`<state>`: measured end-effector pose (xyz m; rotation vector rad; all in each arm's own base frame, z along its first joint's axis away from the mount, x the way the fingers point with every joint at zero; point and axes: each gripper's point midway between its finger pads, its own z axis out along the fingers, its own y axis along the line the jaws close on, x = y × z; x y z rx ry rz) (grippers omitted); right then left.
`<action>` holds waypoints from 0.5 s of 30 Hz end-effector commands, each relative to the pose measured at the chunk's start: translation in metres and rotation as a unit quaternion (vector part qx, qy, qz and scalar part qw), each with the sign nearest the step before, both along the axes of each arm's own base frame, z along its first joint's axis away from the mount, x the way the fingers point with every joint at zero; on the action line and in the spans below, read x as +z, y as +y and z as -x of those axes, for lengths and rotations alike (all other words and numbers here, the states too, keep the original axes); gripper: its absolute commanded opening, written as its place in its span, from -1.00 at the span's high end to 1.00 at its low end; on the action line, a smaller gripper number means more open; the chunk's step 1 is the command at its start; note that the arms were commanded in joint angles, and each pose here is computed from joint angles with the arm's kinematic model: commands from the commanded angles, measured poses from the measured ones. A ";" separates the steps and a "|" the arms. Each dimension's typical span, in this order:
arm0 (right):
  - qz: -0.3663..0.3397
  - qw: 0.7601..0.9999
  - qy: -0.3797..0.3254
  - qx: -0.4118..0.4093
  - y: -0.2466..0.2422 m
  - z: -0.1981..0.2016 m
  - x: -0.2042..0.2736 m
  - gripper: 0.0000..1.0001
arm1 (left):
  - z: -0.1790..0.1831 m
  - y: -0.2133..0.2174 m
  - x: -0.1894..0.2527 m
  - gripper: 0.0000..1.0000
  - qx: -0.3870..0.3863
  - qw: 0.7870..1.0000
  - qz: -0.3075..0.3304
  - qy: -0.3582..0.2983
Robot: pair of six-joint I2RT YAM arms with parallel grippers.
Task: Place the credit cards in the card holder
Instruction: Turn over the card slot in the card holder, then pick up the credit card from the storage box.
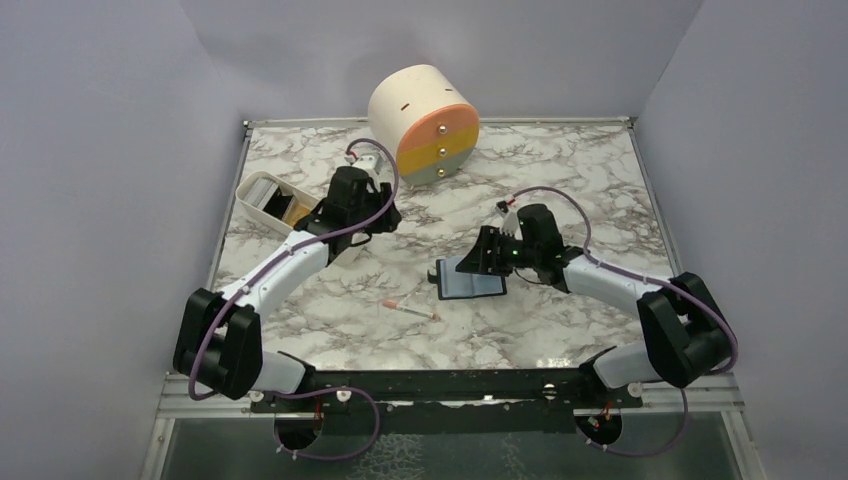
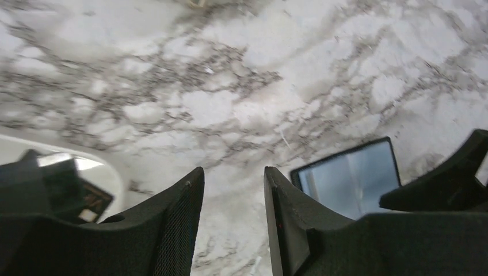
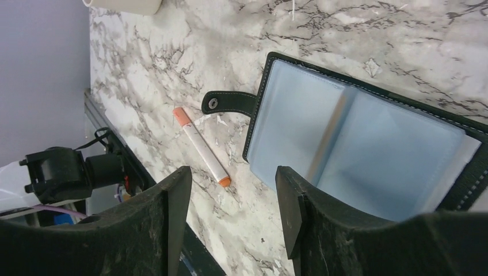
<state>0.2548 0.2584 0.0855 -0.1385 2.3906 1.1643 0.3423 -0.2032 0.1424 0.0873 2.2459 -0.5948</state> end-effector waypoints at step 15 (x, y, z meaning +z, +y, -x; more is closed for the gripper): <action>0.044 0.995 -0.089 0.030 -0.016 0.006 0.043 -0.10 | -0.069 0.210 0.071 -0.07 0.146 0.919 -0.344 -0.129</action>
